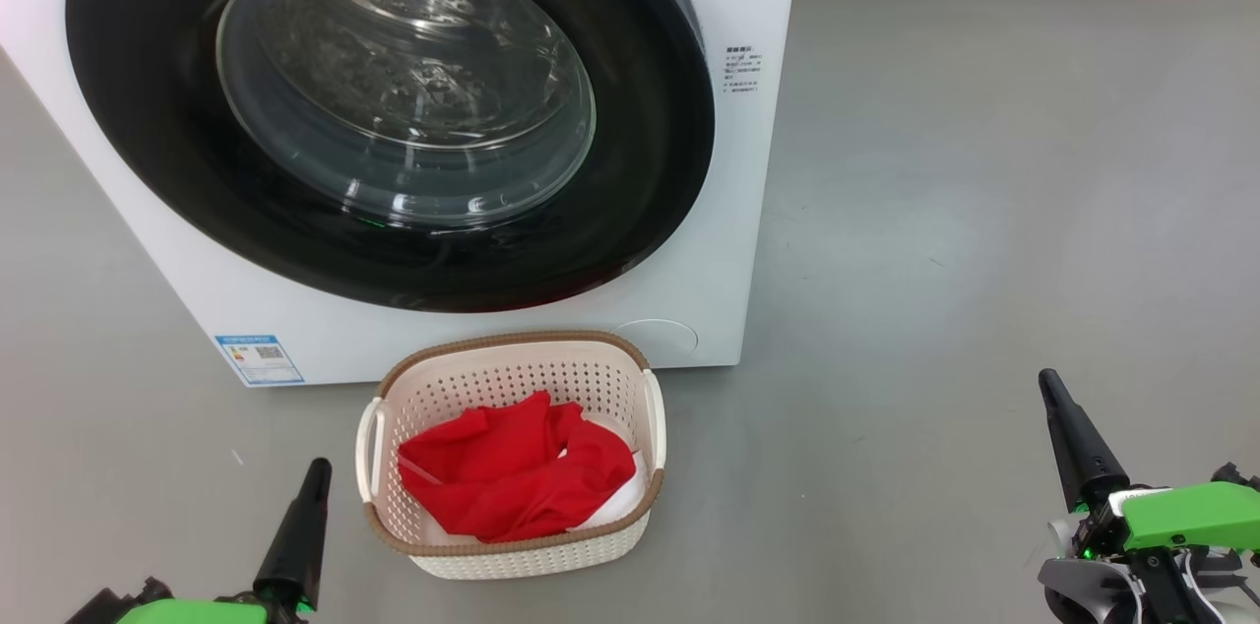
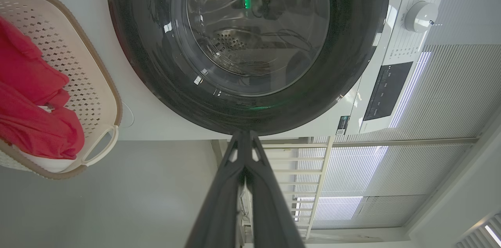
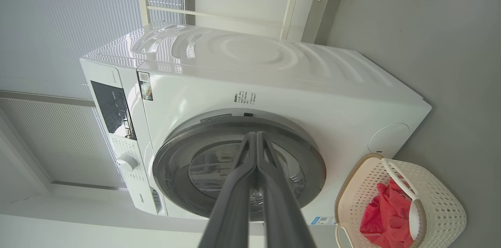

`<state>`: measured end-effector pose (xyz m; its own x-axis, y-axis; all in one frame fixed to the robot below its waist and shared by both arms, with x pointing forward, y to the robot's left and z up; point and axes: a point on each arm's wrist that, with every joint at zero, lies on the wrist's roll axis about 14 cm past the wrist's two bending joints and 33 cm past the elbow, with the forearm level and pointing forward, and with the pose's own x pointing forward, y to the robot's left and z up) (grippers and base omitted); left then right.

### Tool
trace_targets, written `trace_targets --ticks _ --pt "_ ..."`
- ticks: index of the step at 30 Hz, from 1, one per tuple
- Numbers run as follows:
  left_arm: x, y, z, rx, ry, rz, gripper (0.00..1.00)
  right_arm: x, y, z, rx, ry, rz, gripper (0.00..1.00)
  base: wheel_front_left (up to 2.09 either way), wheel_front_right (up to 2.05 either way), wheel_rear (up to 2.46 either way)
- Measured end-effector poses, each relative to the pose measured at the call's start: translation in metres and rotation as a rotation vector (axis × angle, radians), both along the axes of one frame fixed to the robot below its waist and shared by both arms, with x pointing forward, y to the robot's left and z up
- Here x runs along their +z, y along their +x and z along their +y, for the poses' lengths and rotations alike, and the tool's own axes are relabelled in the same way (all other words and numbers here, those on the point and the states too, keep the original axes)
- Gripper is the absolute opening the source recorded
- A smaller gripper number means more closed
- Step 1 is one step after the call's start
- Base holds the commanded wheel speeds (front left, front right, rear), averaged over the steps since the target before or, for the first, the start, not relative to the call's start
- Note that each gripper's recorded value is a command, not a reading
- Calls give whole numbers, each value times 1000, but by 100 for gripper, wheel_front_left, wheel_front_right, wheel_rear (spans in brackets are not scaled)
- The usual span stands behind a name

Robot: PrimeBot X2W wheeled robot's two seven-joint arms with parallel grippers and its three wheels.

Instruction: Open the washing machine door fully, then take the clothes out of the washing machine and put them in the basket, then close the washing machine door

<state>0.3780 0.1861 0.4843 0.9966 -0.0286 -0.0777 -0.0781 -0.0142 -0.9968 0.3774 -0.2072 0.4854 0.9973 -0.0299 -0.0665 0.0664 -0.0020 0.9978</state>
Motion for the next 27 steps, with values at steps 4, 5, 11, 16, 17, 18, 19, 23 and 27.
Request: trace_targets --ticks 4,5,11,16,17,18,19,23,27 --pt "0 0 0 1 0 0 0 0 0 0 -1 0 0 0 0 0 0" --pt "0 0 0 1 0 0 0 0 0 0 -1 0 0 0 0 0 0" --pt "0 0 1 2 1 0 0 0 0 0 -1 1 0 0 0 0 0" --pt "0 0 1 3 1 0 0 0 0 0 -1 1 0 0 0 0 0" --pt "0 0 1 3 1 0 0 0 0 0 -1 1 0 0 0 0 0" --pt "0 0 1 2 1 0 0 0 0 0 -1 1 0 0 0 0 0" --pt "0 0 1 3 0 0 0 0 0 0 -1 1 0 0 0 0 0" --pt "0 0 1 3 0 0 0 0 0 0 -2 2 0 0 0 0 0" --pt "0 0 2 4 1 0 0 0 0 0 -2 2 0 0 0 0 0"
